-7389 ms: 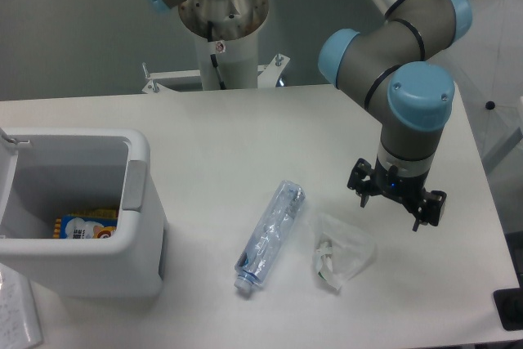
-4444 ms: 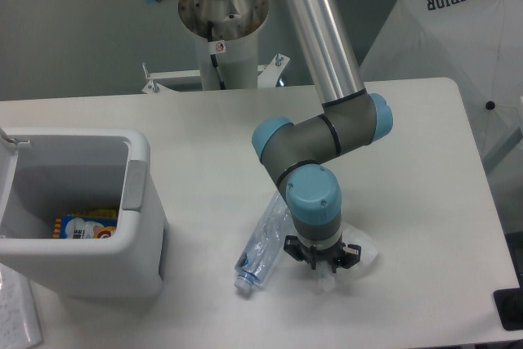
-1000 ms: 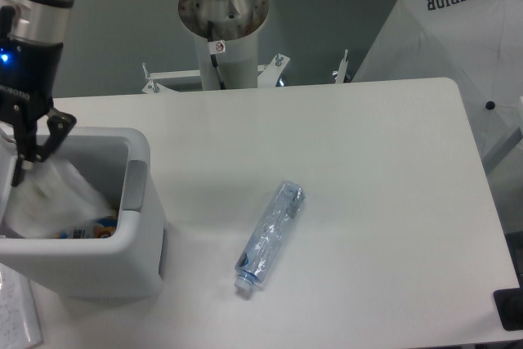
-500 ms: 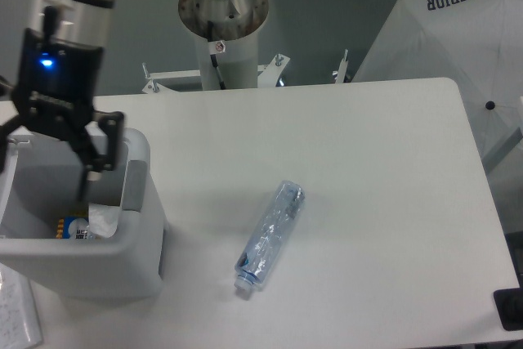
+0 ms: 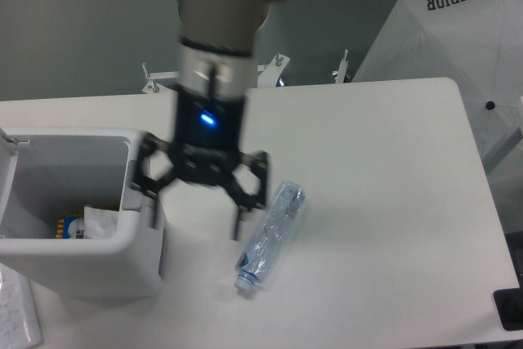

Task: Place the trash in the trash can
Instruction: 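Raise the gripper from the bin and move it over the water bottle, then lower the gripper along the clear water bottle and align with it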

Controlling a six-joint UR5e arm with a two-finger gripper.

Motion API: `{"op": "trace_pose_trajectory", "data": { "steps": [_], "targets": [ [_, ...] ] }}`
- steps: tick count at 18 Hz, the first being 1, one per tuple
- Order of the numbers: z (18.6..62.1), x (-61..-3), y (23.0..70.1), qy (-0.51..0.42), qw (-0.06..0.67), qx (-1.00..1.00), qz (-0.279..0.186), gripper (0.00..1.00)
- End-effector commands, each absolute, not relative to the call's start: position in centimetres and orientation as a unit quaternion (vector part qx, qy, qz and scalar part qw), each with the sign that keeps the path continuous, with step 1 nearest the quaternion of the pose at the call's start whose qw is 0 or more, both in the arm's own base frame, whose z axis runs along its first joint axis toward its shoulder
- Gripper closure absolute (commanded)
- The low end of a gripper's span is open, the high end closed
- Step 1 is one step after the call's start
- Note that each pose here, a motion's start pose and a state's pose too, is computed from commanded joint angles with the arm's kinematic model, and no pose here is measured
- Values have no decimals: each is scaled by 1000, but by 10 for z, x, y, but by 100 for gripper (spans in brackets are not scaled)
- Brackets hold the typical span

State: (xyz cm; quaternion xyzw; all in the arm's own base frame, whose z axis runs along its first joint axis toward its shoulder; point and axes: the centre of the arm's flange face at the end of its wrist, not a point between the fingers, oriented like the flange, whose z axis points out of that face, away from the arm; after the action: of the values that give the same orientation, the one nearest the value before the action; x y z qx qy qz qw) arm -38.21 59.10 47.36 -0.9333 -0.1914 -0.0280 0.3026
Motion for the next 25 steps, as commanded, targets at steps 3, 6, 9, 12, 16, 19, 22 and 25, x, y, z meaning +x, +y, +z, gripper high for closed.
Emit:
{"op": "trace_pose_trajectory", "data": {
  "steps": [3,6,9,12,16,19,22,25],
  "targets": [
    [448,-394,604,-196,269,-942,-49,0],
    [426,-403,612,-192,240,-950,-63,0],
    [400,-405,615,-166,209,-960,-77,0],
    [361,-412,620,-156,162,-971,-82,0],
    [337,-410,622,-128,128,-980,-80,0],
    [322,-407,616,-109,87,-986,-96,0],
    [307,-403,617,-86,64,-990,-88,0],
    [296,-402,623,-75,58,-992,-89,0]
  ]
}}
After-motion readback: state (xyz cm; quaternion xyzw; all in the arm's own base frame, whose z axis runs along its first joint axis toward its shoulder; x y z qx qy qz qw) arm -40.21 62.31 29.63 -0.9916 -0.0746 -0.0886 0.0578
